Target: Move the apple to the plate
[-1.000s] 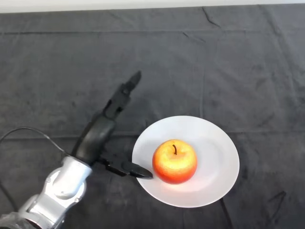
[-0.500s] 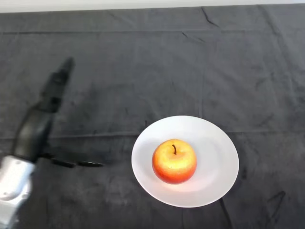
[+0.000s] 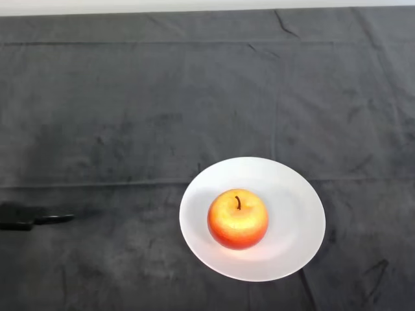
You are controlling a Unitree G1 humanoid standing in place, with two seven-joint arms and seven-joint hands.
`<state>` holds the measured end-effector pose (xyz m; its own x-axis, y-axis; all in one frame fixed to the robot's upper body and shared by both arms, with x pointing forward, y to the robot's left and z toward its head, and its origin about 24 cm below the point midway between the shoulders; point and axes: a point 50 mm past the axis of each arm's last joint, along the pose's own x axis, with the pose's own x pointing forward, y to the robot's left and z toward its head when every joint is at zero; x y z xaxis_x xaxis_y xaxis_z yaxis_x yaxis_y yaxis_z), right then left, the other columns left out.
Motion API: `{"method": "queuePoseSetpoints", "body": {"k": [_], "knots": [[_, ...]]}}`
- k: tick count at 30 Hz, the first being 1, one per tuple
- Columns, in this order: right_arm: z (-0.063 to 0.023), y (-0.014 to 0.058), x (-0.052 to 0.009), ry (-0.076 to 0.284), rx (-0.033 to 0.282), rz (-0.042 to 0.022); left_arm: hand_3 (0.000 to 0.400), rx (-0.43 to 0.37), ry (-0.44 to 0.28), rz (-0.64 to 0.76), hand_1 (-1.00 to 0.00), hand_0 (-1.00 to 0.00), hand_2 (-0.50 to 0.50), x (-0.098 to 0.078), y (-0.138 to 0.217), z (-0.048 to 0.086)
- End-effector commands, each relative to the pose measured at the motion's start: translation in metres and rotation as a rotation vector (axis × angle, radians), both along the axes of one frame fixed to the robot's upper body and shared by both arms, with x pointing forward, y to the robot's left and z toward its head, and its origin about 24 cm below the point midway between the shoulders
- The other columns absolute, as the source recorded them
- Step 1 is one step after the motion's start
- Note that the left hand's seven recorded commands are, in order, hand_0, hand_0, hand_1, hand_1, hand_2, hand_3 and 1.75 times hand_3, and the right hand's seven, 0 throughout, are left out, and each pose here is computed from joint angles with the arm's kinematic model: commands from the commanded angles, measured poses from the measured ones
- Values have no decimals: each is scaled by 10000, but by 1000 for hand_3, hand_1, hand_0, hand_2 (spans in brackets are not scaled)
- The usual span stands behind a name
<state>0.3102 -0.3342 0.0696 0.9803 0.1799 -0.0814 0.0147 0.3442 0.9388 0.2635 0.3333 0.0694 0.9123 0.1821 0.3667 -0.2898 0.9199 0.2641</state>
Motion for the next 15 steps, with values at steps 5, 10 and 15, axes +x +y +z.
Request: {"method": "queuePoseSetpoints", "body": {"k": [5, 10, 15], "knots": [[103, -66, 11, -411, 13, -250, 0, 243, 38, 1167, 0, 0, 0, -245, 392, 69], [104, -67, 11, -411, 20, -248, 0, -10, -76, 1855, 0, 0, 0, -405, 595, 100], [104, -67, 11, -412, 26, -246, 0, -221, -172, 2625, 0, 0, 0, -575, 782, 126]]}}
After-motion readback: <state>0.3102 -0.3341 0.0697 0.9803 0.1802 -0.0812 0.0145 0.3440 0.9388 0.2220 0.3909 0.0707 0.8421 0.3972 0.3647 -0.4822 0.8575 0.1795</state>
